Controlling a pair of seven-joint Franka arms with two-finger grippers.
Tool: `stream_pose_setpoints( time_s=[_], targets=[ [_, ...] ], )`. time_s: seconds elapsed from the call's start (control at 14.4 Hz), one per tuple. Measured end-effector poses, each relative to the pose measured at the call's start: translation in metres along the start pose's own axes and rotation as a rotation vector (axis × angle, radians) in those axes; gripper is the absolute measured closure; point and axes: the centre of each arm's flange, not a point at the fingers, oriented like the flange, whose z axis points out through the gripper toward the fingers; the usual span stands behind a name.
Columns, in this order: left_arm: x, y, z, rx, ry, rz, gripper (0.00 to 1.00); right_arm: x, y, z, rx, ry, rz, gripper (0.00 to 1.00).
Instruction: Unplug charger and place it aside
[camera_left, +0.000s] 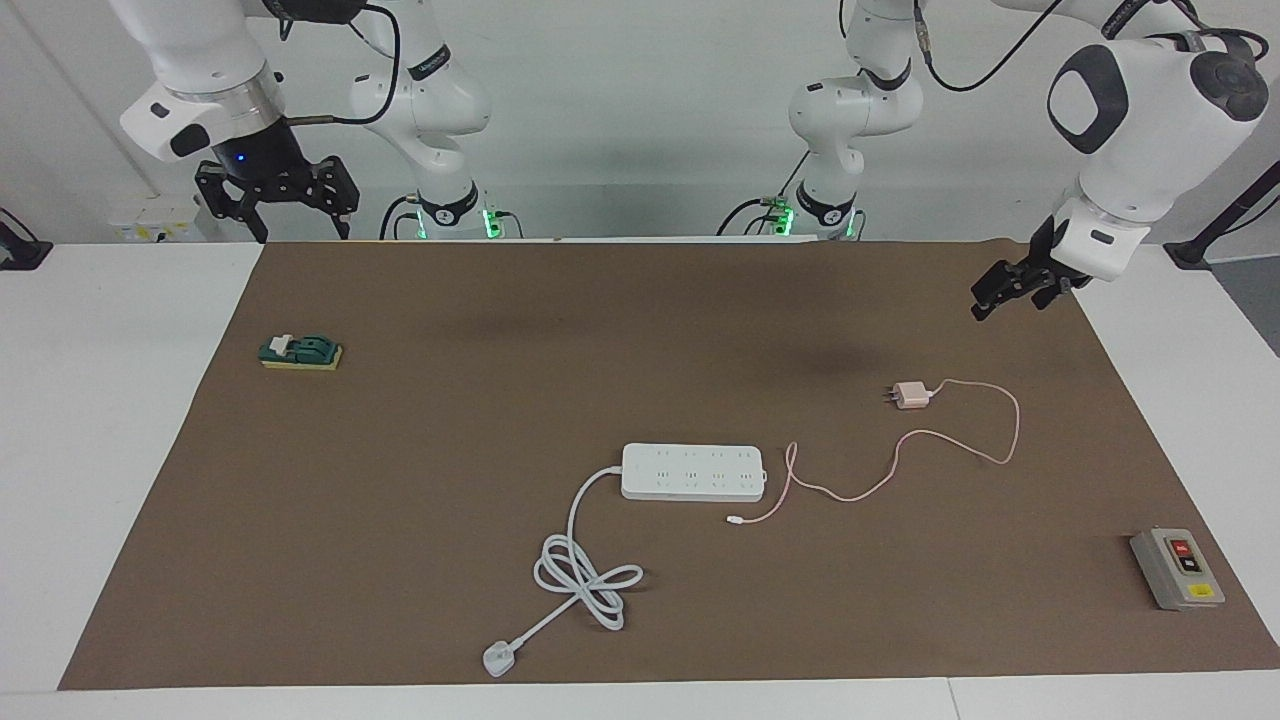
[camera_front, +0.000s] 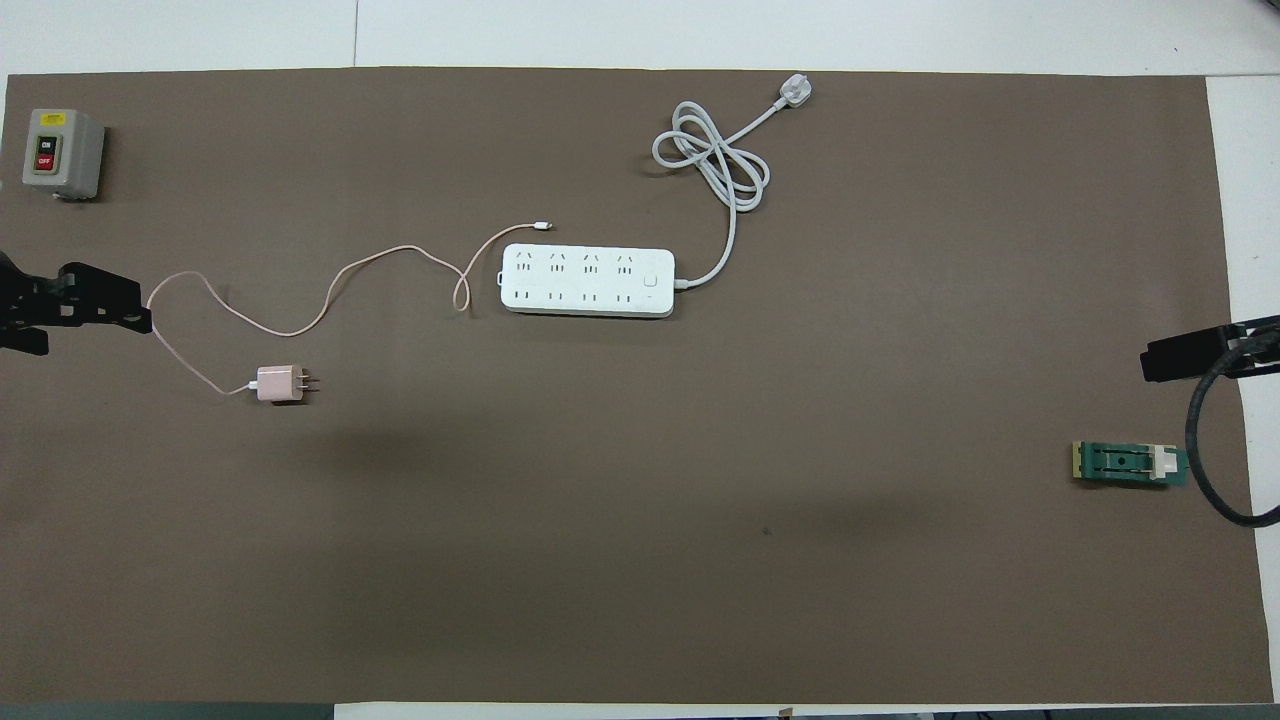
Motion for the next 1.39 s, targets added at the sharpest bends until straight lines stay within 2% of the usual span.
stream_pose_setpoints(
  time_s=[0.56, 0.97, 1.39],
  targets=[
    [0.0, 0.011, -0.001, 0.002, -0.002, 0.044, 0.0, 0.0, -0.002, 0.0, 0.0, 0.001, -0.004, 0.0],
    [-0.003, 0.017, -0.013, 0.0, 0.027, 0.059, 0.0, 0.0, -0.002, -0.001, 0.0, 0.002, -0.004, 0.0],
    [-0.006, 0.028, -0.013, 0.003, 0.018, 0.08, 0.0, 0.0, -0.003, 0.0, 0.003, -0.001, -0.005, 0.0]
  ],
)
